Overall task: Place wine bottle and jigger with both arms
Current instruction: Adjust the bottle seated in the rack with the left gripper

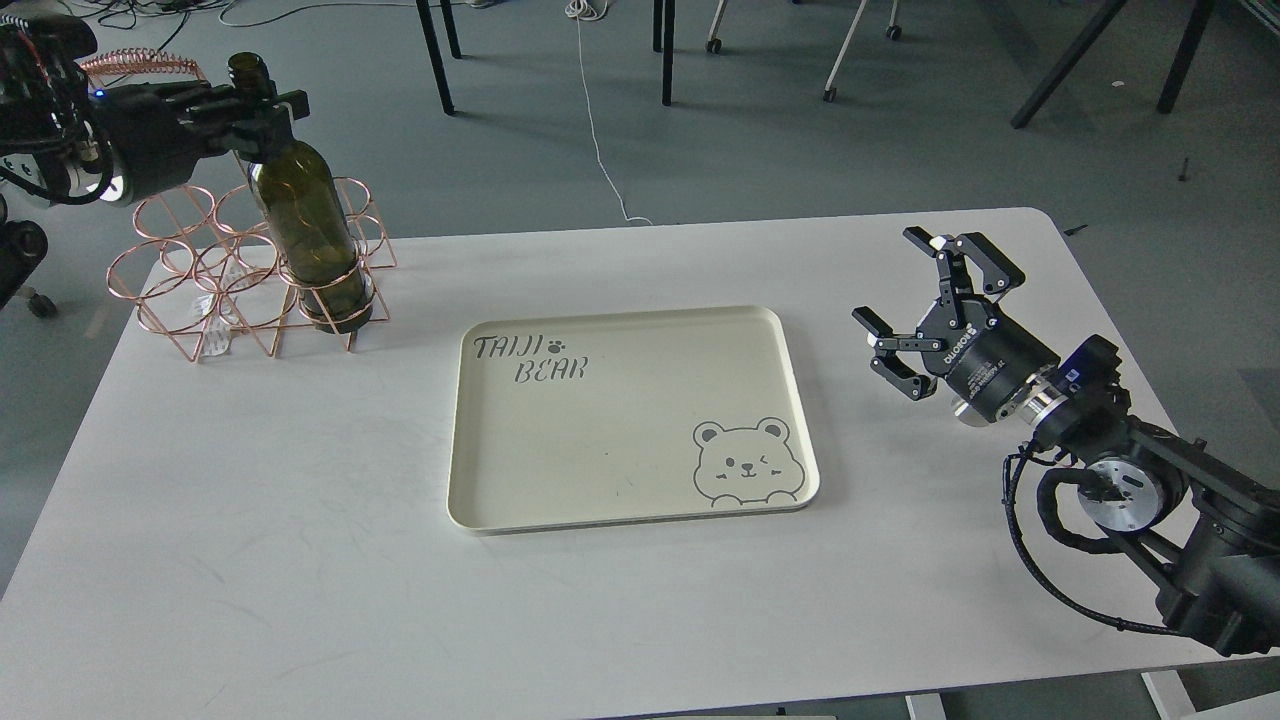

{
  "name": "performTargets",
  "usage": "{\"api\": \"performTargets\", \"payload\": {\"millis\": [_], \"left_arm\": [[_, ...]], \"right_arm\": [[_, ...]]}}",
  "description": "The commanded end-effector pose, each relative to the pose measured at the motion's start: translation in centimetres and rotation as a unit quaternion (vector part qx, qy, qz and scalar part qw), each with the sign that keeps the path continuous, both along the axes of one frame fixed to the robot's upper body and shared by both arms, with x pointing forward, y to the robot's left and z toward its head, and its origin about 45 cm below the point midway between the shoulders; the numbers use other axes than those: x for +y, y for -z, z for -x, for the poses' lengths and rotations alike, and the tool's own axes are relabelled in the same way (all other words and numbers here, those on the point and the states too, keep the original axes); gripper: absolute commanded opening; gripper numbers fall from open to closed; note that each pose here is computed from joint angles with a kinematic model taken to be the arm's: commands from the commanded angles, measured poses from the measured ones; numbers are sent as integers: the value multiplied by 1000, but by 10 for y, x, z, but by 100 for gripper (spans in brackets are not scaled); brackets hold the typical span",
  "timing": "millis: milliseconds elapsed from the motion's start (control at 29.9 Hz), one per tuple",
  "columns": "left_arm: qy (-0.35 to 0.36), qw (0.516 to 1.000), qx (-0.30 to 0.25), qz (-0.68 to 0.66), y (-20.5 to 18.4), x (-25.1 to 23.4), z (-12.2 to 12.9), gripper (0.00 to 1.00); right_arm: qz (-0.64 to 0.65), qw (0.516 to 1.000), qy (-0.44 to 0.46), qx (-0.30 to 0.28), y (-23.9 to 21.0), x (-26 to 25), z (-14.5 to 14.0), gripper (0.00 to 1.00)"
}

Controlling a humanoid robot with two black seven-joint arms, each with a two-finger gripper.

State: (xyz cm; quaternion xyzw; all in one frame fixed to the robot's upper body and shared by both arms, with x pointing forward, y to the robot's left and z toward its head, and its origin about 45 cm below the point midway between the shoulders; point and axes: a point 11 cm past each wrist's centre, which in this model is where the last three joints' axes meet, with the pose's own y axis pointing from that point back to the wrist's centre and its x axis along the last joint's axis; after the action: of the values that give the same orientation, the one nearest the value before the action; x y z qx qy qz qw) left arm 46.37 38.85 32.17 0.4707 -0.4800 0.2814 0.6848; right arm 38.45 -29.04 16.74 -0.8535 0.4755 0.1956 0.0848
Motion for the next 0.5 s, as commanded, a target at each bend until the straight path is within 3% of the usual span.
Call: {"api": "performTargets", "payload": {"millis": [0, 301, 368, 468], "left_arm": [[1, 1000, 4, -5, 2, 0, 1, 7], [1, 1000, 4, -5, 3, 0, 1, 7], [2, 1000, 4, -3, 4, -1, 1, 15], [2, 1000, 4, -4, 4, -1, 1, 43]], "right_arm": [[0, 1000, 0, 0, 0, 0, 0, 99], [0, 1000, 0, 0, 0, 0, 0, 99], [0, 1000, 0, 0, 0, 0, 0, 99], [0, 1000, 0, 0, 0, 0, 0, 99]]}}
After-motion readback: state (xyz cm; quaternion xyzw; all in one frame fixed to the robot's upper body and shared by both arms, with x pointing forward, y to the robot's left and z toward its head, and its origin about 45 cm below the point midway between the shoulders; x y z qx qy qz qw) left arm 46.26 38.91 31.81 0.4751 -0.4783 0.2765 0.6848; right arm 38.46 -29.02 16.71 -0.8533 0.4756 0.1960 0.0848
